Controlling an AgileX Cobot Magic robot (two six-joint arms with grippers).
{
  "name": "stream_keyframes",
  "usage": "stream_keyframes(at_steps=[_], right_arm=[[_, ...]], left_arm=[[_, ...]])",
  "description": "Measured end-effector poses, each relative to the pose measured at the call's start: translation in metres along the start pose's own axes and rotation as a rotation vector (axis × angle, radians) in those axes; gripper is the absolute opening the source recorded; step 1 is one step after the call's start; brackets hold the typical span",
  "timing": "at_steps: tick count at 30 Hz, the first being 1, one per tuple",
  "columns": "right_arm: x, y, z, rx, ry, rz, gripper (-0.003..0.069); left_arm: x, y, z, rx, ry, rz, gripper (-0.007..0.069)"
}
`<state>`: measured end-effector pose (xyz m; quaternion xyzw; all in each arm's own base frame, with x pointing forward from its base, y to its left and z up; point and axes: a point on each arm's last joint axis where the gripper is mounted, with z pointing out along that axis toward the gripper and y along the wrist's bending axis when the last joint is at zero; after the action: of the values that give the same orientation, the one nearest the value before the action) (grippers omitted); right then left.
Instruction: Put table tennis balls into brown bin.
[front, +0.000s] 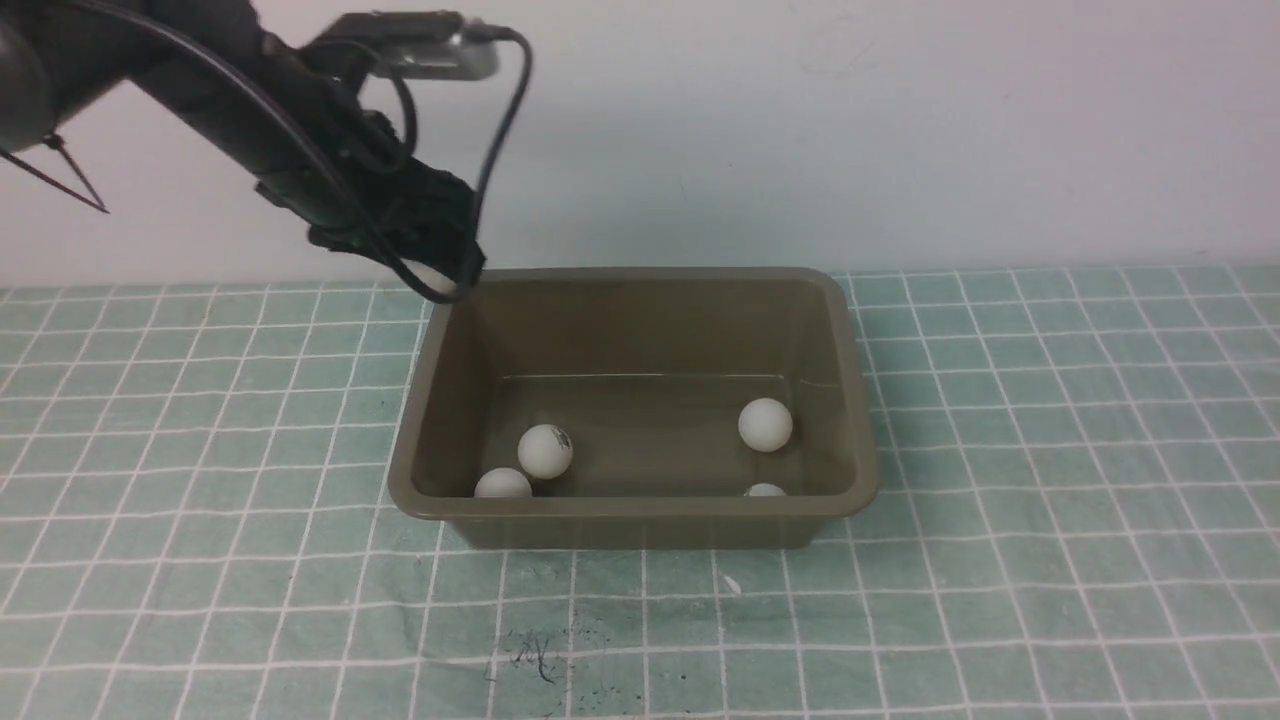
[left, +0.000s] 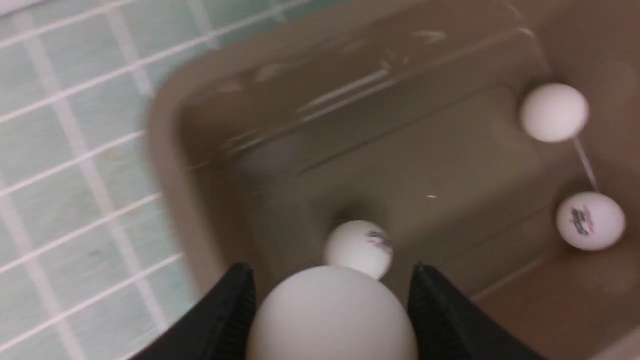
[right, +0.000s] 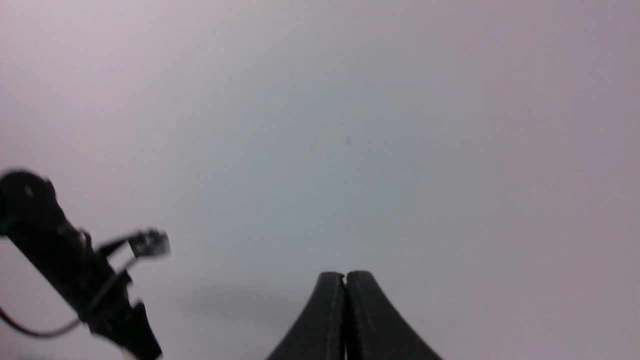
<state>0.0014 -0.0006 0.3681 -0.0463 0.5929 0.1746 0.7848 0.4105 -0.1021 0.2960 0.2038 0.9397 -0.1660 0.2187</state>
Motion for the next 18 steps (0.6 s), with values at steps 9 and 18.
stream_keyframes(at_steps=[9, 18], right_arm=[[0.017, -0.004, -0.008, 0.005, -0.073, -0.01, -0.0011], [0.017, -0.004, -0.007, 0.004, -0.076, -0.011, -0.0011]], left_arm=[[-0.003, -0.031, 0.034, -0.053, 0.066, 0.003, 0.0591], [-0.014, -0.053, -0.074, -0.161, -0.047, 0.002, 0.0116]])
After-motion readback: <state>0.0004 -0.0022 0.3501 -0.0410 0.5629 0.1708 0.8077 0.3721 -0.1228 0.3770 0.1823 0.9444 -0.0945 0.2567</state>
